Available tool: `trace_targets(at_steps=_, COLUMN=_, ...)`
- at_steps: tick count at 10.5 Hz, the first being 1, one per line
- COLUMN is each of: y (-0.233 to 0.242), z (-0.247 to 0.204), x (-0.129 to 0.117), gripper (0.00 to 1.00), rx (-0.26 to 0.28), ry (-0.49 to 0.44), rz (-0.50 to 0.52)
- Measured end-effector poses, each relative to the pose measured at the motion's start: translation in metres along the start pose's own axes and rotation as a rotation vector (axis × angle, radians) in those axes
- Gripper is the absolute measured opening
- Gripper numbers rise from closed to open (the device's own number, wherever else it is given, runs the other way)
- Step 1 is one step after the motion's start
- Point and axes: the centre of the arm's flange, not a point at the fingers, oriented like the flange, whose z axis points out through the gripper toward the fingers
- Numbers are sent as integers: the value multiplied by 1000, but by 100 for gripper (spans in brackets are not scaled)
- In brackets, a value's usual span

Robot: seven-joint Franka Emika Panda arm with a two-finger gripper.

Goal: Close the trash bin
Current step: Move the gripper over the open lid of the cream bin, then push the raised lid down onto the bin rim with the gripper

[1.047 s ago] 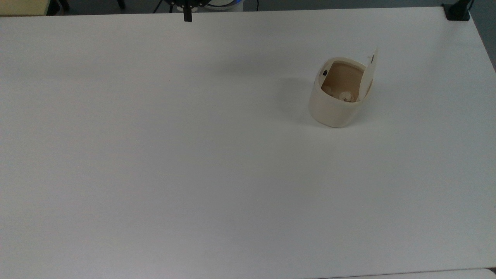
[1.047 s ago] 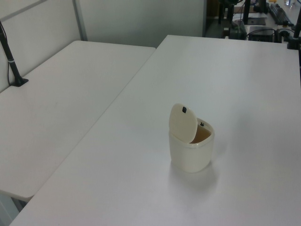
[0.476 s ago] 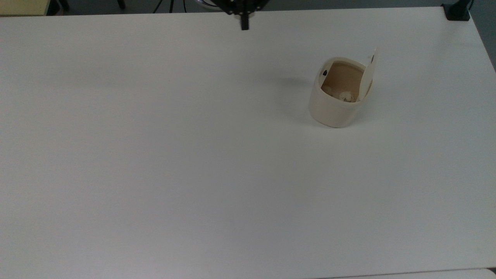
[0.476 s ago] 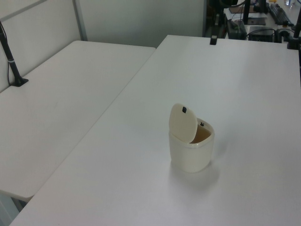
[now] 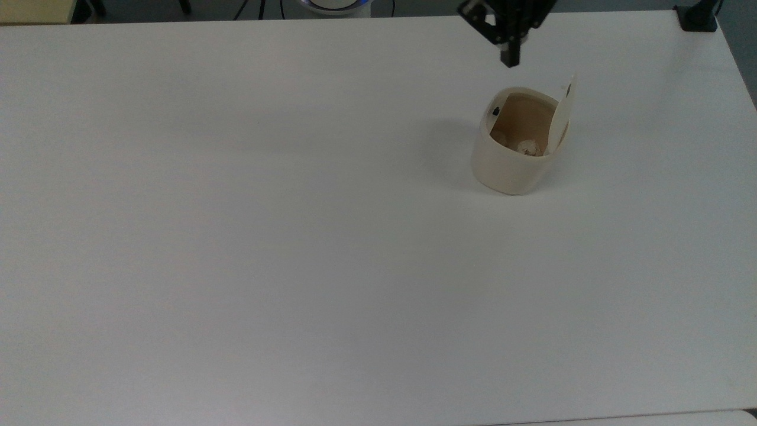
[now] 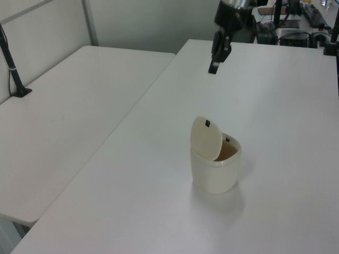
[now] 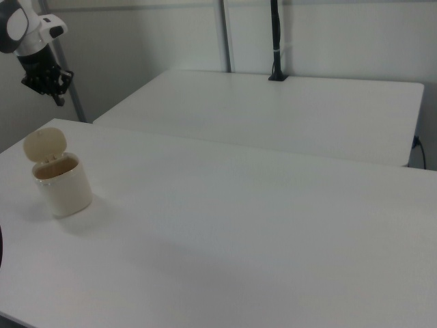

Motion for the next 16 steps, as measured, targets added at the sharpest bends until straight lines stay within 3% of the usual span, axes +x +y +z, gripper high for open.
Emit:
trace_targets(at_steps=4, y=-76, z=33, x=19, gripper=1, rx=42, ry=102, rz=-112)
trace_targets(at_steps=8, y=-130, z=75, x=18, gripper=1, rx=64, ry=88, rz=-190)
trace_targets(at_steps=12, y=-115, z=97, x=20, gripper=1, rx=5, ry=55, rz=-209)
trace_targets(at_steps=16, y=-95, z=108, x=7, gripper=1, rx=-24, ry=-97, rz=-357)
